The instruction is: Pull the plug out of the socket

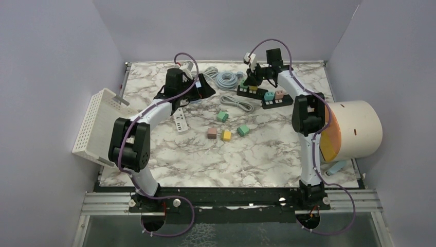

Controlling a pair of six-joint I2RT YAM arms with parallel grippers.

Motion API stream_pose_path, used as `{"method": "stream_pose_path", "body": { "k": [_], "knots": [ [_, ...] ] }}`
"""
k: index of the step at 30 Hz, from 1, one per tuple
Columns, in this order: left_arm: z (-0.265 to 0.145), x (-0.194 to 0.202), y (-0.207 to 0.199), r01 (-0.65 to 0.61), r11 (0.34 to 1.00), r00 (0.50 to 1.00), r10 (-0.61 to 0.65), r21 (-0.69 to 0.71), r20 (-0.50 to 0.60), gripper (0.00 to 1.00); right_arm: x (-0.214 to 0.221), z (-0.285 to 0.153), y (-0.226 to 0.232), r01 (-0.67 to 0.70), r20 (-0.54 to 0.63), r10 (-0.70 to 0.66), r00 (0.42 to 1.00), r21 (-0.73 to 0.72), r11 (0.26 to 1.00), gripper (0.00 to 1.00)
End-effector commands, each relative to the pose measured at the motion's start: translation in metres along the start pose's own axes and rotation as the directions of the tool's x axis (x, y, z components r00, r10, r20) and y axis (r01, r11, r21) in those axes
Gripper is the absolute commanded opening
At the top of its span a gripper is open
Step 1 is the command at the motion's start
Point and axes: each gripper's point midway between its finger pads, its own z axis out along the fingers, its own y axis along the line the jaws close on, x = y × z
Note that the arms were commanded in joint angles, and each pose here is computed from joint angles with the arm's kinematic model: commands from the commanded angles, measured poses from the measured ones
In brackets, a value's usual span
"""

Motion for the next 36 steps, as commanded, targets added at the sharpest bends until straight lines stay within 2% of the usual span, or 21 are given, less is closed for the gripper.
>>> {"method": "stream_pose_path", "body": {
  "k": [1, 4, 8, 15, 24, 30, 36],
  "knots": [
    [0.014, -0.011, -0.021, -0.022, 1.000, 1.000, 0.022, 0.013, 0.016, 0.99, -0.014, -0.002, -0.001, -0.044, 0.046, 0.043, 0.998, 0.015, 0.999, 0.01],
    [0.033, -0.014, -0.030, -0.019, 1.000, 1.000, 0.018, 0.016, 0.012, 0.99, -0.059, -0.015, -0.011, -0.046, 0.177, 0.036, 0.984, 0.054, 0.997, 0.01],
    [0.061, -0.023, -0.037, 0.006, 1.000, 1.000, -0.007, 0.008, 0.030, 0.99, -0.126, -0.042, -0.008, -0.038, 0.351, 0.014, 0.936, 0.062, 0.997, 0.01],
    [0.105, -0.025, -0.040, 0.092, 0.995, 0.995, -0.093, 0.025, 0.038, 0.96, -0.189, -0.063, 0.012, -0.031, 0.473, -0.007, 0.881, 0.074, 0.997, 0.01],
    [0.114, -0.038, -0.064, 0.138, 0.969, 0.980, -0.163, 0.206, 0.111, 0.96, -0.207, -0.079, 0.025, -0.043, 0.507, 0.018, 0.862, 0.038, 0.998, 0.01],
    [0.098, -0.031, -0.096, 0.049, 0.929, 0.993, -0.084, 0.368, 0.080, 0.94, -0.199, -0.074, 0.010, -0.089, 0.485, 0.028, 0.874, 0.103, 0.991, 0.01],
    [0.086, -0.016, -0.099, 0.034, 0.913, 0.996, -0.066, 0.408, 0.064, 0.92, -0.197, -0.069, 0.008, -0.110, 0.482, 0.052, 0.874, 0.093, 0.990, 0.01]
  ]
}}
